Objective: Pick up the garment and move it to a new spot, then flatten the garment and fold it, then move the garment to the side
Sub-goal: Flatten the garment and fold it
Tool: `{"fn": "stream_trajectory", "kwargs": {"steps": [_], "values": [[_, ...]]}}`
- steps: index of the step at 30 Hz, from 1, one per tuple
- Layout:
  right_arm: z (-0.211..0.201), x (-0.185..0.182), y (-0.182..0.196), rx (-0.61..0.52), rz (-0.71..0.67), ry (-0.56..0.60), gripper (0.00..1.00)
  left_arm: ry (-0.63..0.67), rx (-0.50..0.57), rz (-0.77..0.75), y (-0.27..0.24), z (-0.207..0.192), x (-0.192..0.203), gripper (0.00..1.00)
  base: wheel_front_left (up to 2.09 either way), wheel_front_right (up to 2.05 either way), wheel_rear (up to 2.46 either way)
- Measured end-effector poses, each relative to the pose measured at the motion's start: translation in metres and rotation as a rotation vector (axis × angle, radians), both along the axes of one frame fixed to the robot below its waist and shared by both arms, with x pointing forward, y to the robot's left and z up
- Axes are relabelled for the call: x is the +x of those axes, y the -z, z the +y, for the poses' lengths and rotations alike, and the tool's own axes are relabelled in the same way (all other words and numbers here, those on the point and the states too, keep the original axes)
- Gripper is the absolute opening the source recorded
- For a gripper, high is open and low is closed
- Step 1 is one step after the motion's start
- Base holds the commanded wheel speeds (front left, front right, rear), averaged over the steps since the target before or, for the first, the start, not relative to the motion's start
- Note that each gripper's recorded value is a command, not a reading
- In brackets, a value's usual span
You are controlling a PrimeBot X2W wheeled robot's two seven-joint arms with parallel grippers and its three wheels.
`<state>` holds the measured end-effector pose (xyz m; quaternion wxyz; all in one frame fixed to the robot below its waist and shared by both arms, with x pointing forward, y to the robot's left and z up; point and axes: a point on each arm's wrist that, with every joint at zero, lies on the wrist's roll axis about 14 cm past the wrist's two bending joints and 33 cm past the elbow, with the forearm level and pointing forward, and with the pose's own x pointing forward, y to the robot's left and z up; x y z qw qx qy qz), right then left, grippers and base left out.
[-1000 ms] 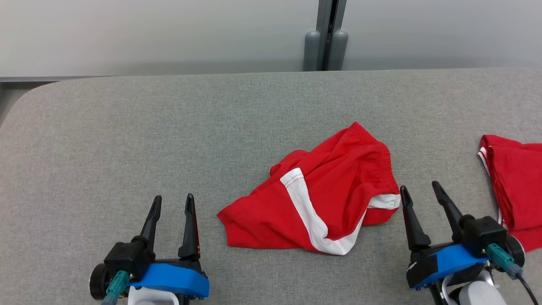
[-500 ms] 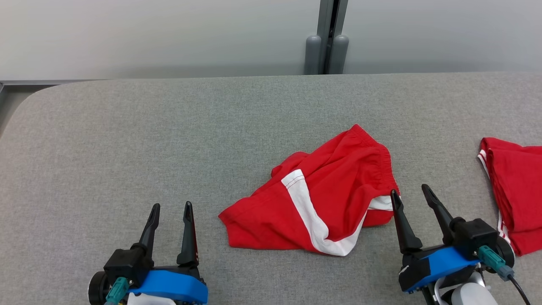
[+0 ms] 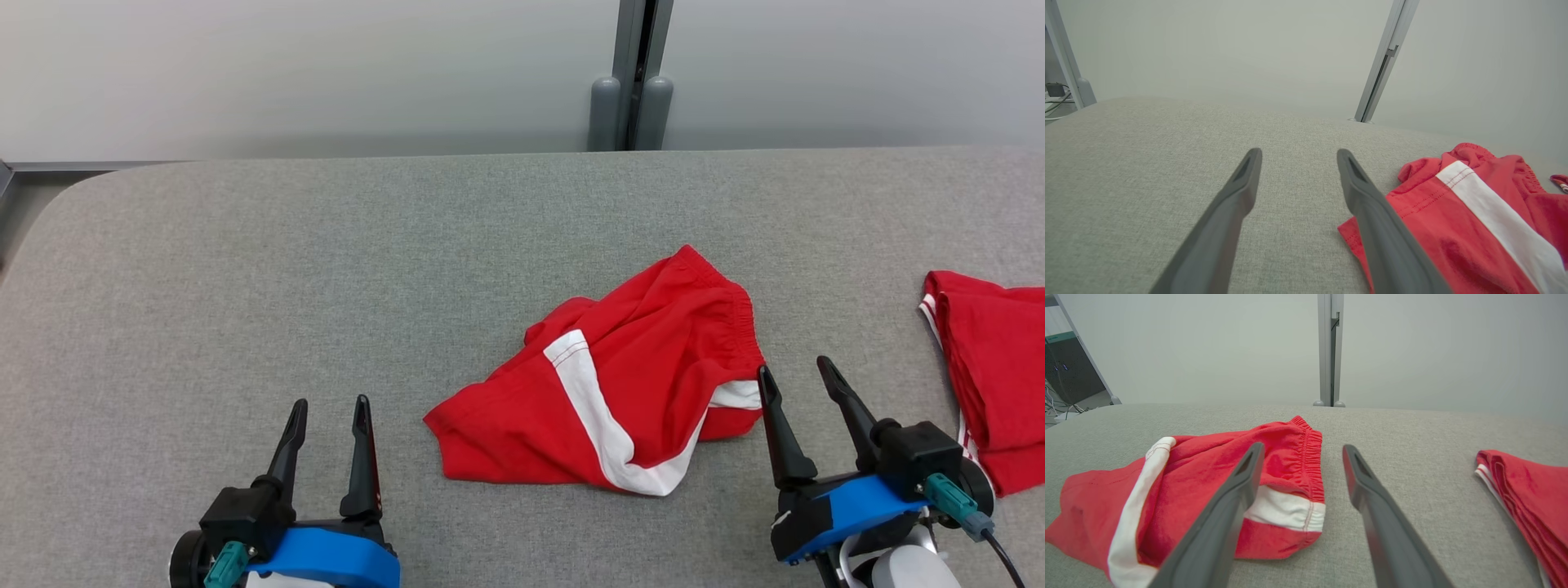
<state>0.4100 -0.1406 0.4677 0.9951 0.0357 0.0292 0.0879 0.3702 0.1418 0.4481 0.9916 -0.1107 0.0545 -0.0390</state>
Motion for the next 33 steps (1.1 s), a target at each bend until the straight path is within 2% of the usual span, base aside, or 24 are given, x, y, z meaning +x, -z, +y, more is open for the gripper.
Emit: {"fn": "stream_trajectory", "kwargs": {"steps": [33], "values": [[0.0012,-0.0061,-0.0016,0.013,0.005,0.000,1.00,-0.010,0.006,-0.015,-0.0052,0.0045,-0.0100,1.00,0.00,0.00,0.00]]}}
